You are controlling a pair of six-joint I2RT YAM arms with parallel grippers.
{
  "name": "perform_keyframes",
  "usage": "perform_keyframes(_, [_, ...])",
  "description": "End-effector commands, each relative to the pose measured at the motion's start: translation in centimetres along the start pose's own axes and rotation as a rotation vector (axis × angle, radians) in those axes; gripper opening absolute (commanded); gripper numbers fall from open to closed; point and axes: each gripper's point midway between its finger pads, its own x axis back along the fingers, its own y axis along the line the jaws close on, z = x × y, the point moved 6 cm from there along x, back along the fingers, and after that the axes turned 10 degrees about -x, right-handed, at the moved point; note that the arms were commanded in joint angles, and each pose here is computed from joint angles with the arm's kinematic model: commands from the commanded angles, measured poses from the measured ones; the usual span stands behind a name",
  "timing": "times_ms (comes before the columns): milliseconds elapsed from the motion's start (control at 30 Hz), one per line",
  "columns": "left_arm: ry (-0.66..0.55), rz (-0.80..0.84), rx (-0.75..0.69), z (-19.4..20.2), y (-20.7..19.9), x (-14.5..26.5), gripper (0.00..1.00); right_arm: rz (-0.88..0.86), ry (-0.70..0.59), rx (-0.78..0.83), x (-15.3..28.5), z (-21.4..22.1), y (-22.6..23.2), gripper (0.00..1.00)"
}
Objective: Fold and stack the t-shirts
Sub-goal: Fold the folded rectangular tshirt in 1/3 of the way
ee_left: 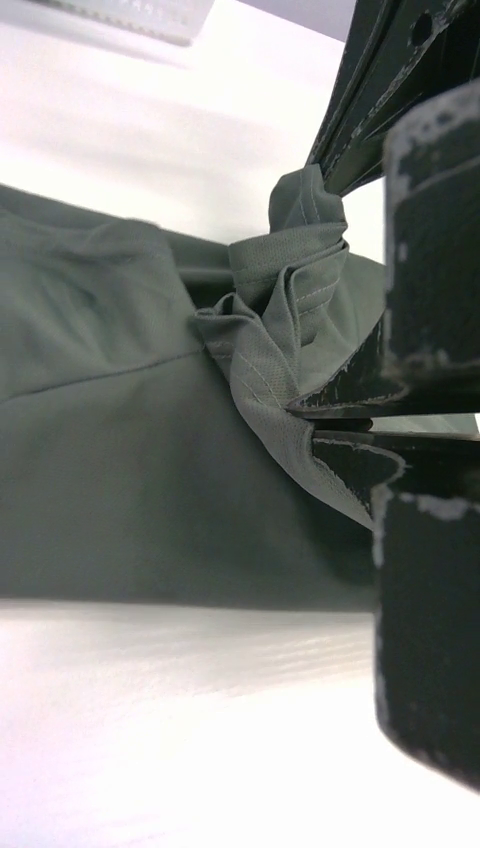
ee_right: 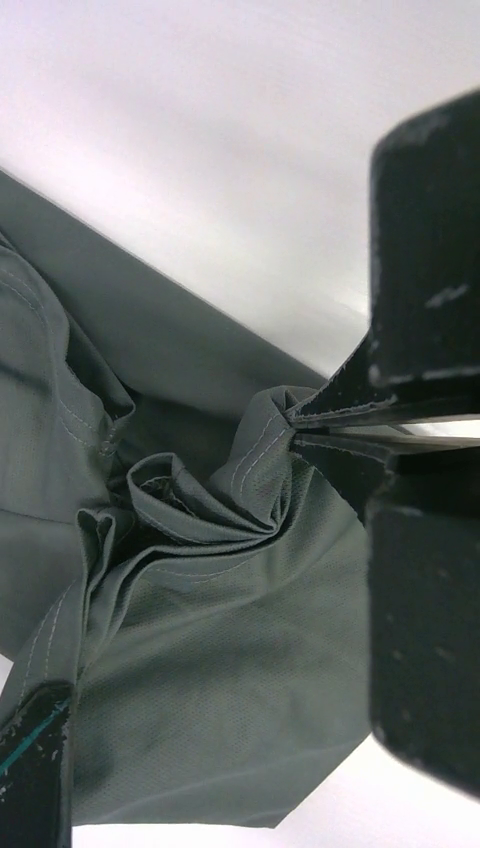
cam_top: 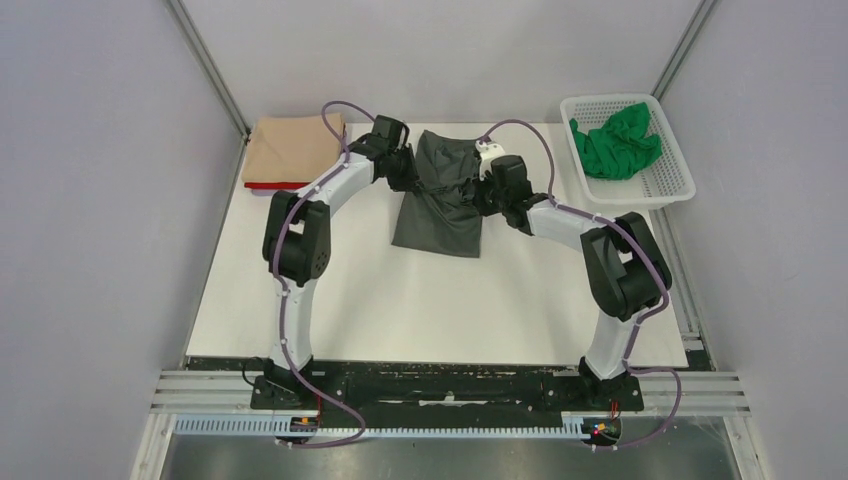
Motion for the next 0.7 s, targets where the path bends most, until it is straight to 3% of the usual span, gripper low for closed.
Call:
perform_keyframes(0, [-0.003, 0.038, -0.071, -1.3, 0.3, -0.7, 0.09, -0.001, -0.029, -0.020, -1.0, -1.7, -0.5, 0.04])
perform_keyframes(100, [0.011, 0.046, -0.067, -1.5, 0.3, -1.3, 0.14, 0.028, -0.016, -0.043, -1.8, -1.5, -1.3, 0.09])
perform_keyframes(200, [0.005, 0.017, -0.051, -1.9, 1.1, -1.4, 0.29, 0.074, -0.015, -0.066, -2.6, -2.0, -2.4, 0.26])
perform_keyframes(233, [-0.002, 0.012, -0.040, -2.1, 1.3, -1.2, 0.46, 0.110, -0.024, -0.072, -2.7, -2.6, -3.0, 0.37])
perform_keyframes(267, [-0.013, 0.009, -0.030, -2.5, 1.7, -0.7, 0.80, 0.133, -0.032, -0.074, -2.7, -3.2, -3.3, 0.45])
perform_keyframes(300, [-0.033, 0.011, -0.030, -3.0, 1.8, -0.1, 0.99, 0.153, -0.044, -0.069, -2.6, -3.9, -3.7, 0.50])
perform_keyframes(467, [-0.118, -0.024, -0.067, -5.3, 2.2, 4.4, 1.00, 0.200, -0.103, -0.017, -0.3, -6.0, -4.1, 0.78])
perform_keyframes(567, [-0.122, -0.066, -0.063, -4.2, 2.5, 6.3, 1.00, 0.095, -0.112, 0.024, 1.2, -5.2, -3.0, 0.98])
perform_keyframes(667, [-0.119, -0.058, -0.043, -2.3, 2.6, 7.8, 1.00, -0.063, -0.096, 0.028, 2.4, -3.8, -1.3, 0.98])
